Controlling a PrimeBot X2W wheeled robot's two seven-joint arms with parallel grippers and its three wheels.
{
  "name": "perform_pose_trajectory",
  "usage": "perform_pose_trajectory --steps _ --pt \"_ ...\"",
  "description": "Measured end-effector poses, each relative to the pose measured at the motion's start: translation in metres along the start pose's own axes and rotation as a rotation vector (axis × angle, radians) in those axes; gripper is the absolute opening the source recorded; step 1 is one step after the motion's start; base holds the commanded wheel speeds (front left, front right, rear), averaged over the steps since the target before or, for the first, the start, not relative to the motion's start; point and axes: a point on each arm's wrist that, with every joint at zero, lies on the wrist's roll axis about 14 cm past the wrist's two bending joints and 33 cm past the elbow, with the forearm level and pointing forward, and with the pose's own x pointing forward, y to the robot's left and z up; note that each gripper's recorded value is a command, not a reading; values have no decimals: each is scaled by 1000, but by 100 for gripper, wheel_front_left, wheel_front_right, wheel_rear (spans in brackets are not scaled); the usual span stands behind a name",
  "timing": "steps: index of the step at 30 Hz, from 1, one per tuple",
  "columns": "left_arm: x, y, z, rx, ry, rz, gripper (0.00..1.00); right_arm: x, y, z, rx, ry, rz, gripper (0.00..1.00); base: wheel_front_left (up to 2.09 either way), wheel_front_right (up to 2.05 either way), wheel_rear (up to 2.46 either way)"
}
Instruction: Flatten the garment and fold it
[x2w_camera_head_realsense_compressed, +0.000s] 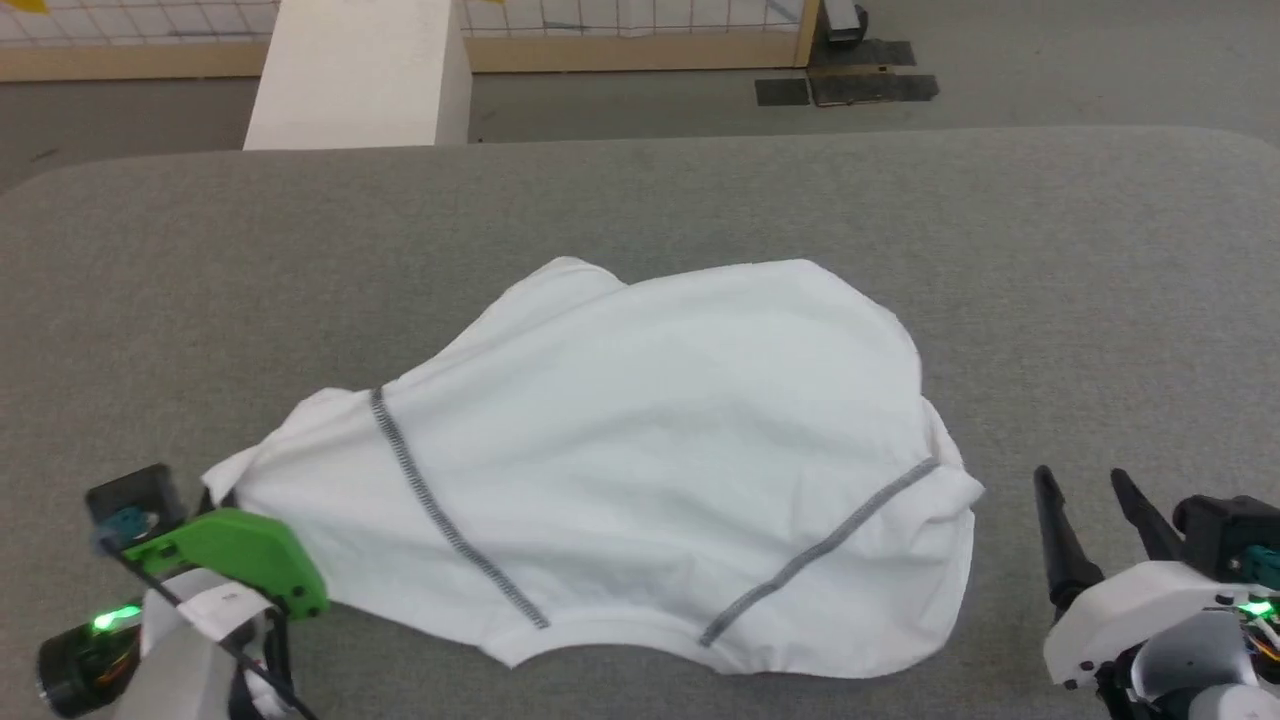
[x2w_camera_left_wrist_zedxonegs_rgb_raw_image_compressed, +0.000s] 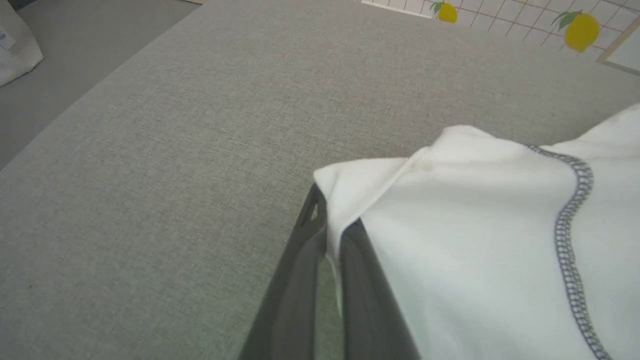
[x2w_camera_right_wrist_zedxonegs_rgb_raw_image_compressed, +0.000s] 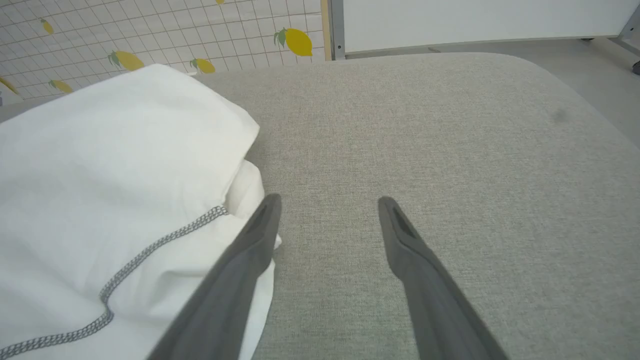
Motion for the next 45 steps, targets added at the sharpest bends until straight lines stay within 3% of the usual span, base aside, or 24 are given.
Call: perform_pose_trajectory --steps 2,3,4,5,12,20,29,36,37,38,39,45 --pt "0 15 2 -23 -12 39 0 3 7 -2 -3 12 21 100 0 0 0" --pt "0 21 4 -40 -29 55 37 5 11 -4 -5 19 32 100 0 0 0" --pt "-1 24 5 -46 -39 61 98 6 13 -4 -6 22 39 100 0 0 0" --pt "-2 27 4 -54 -45 68 100 8 17 -5 -8 25 49 100 0 0 0" --pt "-25 32 12 -153 -219 81 100 12 38 -5 -16 40 110 100 0 0 0" --pt "-46 16 -12 -154 -192 -17 100 12 54 -1 -22 43 157 100 0 0 0" --pt "-49 -10 -64 -137 77 -110 100 11 63 -2 -29 54 185 100 0 0 0" --pt "-34 -24 -73 -150 203 -125 100 7 59 -8 -26 76 174 100 0 0 0" --pt "-34 -24 -77 -150 225 -120 69 6 58 -9 -25 82 172 100 0 0 0" --pt "-32 -25 -79 -147 245 -117 5 5 57 -12 -22 93 168 100 0 0 0" --pt "-31 -25 -80 -142 255 -118 0 4 56 -14 -19 102 166 100 0 0 0" --pt "-28 -19 -67 -140 200 -94 0 -11 56 -39 -15 221 171 100 0 0 0"
